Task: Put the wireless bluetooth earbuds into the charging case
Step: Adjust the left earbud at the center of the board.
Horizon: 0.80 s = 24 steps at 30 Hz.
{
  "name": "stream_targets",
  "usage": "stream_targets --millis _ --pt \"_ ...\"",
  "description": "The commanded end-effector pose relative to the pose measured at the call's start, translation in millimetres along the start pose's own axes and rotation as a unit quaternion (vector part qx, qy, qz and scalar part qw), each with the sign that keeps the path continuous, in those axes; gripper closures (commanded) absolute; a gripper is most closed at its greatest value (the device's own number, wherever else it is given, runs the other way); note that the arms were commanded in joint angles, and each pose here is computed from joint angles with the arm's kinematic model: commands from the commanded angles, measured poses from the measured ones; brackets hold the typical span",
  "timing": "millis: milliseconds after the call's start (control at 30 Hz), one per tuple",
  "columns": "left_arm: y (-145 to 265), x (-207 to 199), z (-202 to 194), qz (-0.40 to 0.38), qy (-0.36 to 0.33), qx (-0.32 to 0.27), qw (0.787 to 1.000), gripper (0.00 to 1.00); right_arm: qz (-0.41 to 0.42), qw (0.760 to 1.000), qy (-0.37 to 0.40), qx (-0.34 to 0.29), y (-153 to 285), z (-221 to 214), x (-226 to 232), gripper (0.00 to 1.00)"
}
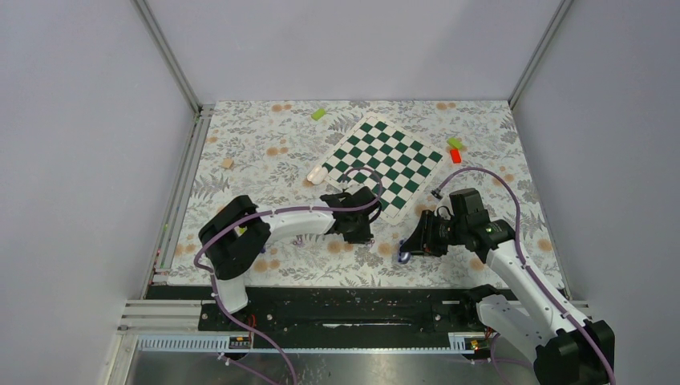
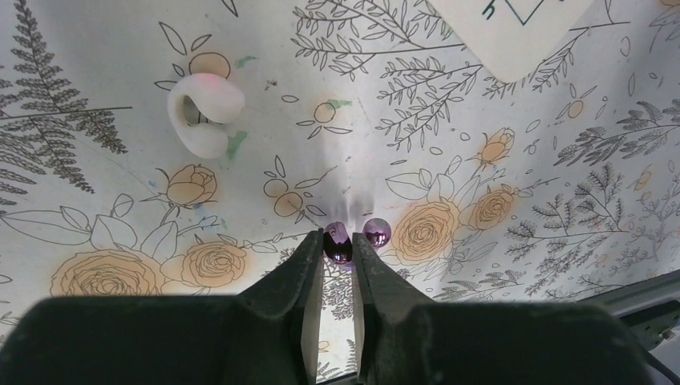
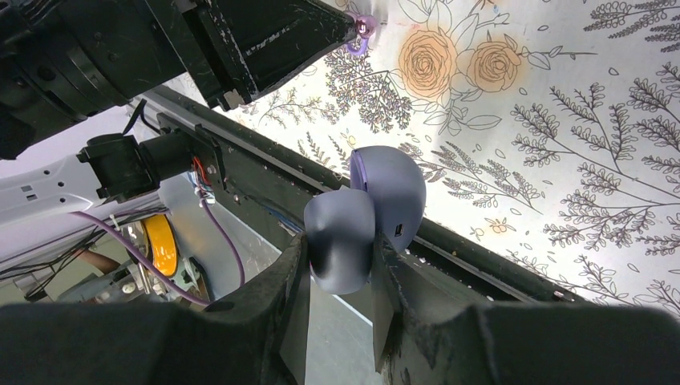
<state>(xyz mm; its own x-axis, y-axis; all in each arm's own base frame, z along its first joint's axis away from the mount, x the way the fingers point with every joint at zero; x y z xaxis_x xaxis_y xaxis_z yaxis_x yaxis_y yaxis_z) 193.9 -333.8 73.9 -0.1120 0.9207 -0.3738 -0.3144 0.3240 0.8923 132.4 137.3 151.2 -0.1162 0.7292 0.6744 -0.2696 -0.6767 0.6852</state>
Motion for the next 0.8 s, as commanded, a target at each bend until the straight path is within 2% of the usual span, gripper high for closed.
stream_targets --millis 0,100,200,300,367,433,533,667,767 --pt "23.6 -22.9 18.1 -0.049 -0.047 -0.028 0.997 0.91 0.017 1.000 0.013 -0.007 0.3 6.1 5.6 1.00" --pt "31.9 -34.3 15.9 -0.090 -0.150 0.001 0.985 0.91 0.015 1.000 0.013 -0.007 -0.2 6.0 4.6 1.00" --pt "34.4 -35.6 7.2 -0.123 -0.280 0.054 0.951 0.89 0.013 1.000 0.014 -0.006 -0.3 5.6 4.2 1.00" --pt "32.4 -23.6 6.1 -0.108 -0.376 0.083 0.917 0.85 0.013 1.000 0.014 -0.005 0.4 5.0 4.1 1.00" --pt "26.8 -12.5 10.5 -0.081 -0.421 0.082 0.900 0.81 0.009 1.000 0.015 -0.009 1.7 4.0 3.4 1.00" --pt "20.8 -6.6 15.6 -0.058 -0.441 0.074 0.893 0.78 0.008 1.000 0.014 -0.012 3.1 2.7 3.3 1.00" --pt "18.3 -9.4 21.4 -0.047 -0.449 0.065 0.890 0.67 0.005 1.000 0.011 -0.012 4.1 -0.6 1.8 1.00" --pt "22.4 -16.3 28.4 -0.043 -0.442 0.045 0.895 0.46 0.002 1.000 0.010 -0.015 5.6 -2.4 1.2 1.00" --pt "34.8 -21.3 34.9 -0.038 -0.422 0.020 0.906 0.44 0.002 1.000 0.009 -0.014 6.0 -2.5 1.7 1.00"
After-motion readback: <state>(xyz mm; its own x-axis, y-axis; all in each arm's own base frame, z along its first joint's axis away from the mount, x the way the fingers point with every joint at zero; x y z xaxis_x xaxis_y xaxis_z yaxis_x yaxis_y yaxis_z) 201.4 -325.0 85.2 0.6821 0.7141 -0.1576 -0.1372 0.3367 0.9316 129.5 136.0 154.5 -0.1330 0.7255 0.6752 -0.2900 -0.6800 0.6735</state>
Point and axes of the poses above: each gripper's point midway between its finger pads, its own y axis back along the fingers, its own x axis along the line the jaws close on, z = x × y, the point moved 5 cm from there along y, back along the fingers, and after that the axes turned 6 degrees about y, right-handed, at the moved point
